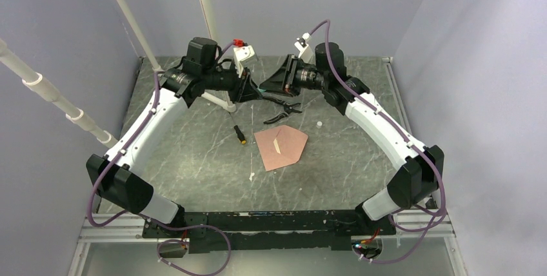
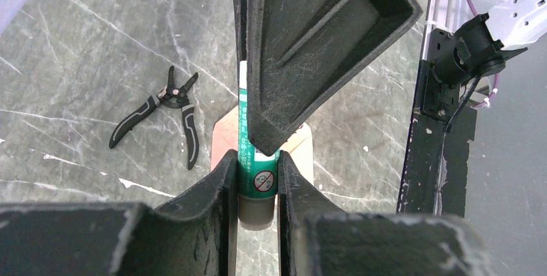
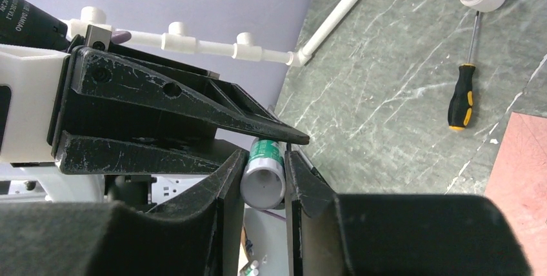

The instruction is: Place the letter into the envelope and seal it

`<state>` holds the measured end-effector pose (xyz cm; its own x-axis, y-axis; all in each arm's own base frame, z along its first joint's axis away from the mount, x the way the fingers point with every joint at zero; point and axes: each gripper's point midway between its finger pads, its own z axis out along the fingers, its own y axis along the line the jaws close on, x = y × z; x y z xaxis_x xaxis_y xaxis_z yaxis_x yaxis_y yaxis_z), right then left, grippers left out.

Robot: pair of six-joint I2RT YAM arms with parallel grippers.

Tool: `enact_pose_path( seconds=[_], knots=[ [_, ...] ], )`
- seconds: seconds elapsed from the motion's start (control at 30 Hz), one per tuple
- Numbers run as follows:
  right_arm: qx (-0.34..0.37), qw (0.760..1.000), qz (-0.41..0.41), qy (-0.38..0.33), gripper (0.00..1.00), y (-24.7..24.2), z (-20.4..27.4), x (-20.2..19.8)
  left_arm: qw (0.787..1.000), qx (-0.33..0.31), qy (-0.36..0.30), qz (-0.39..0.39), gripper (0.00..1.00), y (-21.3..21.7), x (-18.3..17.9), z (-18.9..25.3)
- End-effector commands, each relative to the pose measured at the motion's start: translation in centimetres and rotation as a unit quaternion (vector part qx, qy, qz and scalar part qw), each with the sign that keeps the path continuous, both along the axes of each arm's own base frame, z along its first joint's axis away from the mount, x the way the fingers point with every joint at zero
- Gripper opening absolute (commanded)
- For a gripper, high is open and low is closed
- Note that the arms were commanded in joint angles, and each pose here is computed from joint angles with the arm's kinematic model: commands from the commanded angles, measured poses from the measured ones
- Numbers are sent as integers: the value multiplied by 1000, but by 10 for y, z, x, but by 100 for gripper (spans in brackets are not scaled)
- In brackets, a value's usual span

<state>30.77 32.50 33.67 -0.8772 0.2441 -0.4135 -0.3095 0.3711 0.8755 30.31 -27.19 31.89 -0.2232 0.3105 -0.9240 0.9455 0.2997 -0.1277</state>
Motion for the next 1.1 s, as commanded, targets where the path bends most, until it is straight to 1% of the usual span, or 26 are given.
enact_pose_path(
  seconds=[0.0,0.07,0.17,0.23,0.3,0.4,0.43,0.47,0.53,0.6,0.67,0.77,0.9,0.97,1.07],
  knots=[
    [17,999,-6,-35,33,-2,19,-1,1000,-16,-6,-2,2,-3,-1,10],
    [11,999,-4,-33,39,0,14,-1,1000,-16,-8,0,2,-3,0,11],
    [-6,1000,3,-30,40,6,7,-1,1000,-15,-11,4,3,-3,3,11],
    [-11,1000,9,-28,39,11,4,-2,1000,-14,-13,4,2,-3,4,12],
    [-10,1000,14,-25,34,13,2,-3,1000,-15,-14,1,2,-4,4,13],
    [-5,1000,15,-24,17,14,4,-3,1000,-15,-15,6,3,-3,6,15],
    [-5,1000,11,-24,12,13,5,-3,1000,-14,-15,8,6,-3,7,15],
    [-4,1000,7,-27,7,12,6,-2,1000,-13,-15,11,12,-2,7,16],
    [-3,999,-1,-34,3,9,9,-2,1000,-9,-12,18,28,-1,8,15],
    [-10,999,-13,-36,1,5,9,2,1000,-3,-9,24,41,2,8,13],
    [-12,999,-22,-36,0,0,9,5,1000,3,-5,29,47,4,8,11],
    [-12,999,-31,-38,0,-6,10,7,1000,7,4,29,55,8,6,8],
    [-26,997,-50,-54,0,-16,9,13,999,-11,0,32,71,12,2,17],
    [-42,994,-70,-74,0,-26,6,18,999,-25,-12,36,80,15,0,25],
    [-80,984,-107,-117,0,-45,-2,29,997,-42,-28,51,87,23,-4,34]
  ],
)
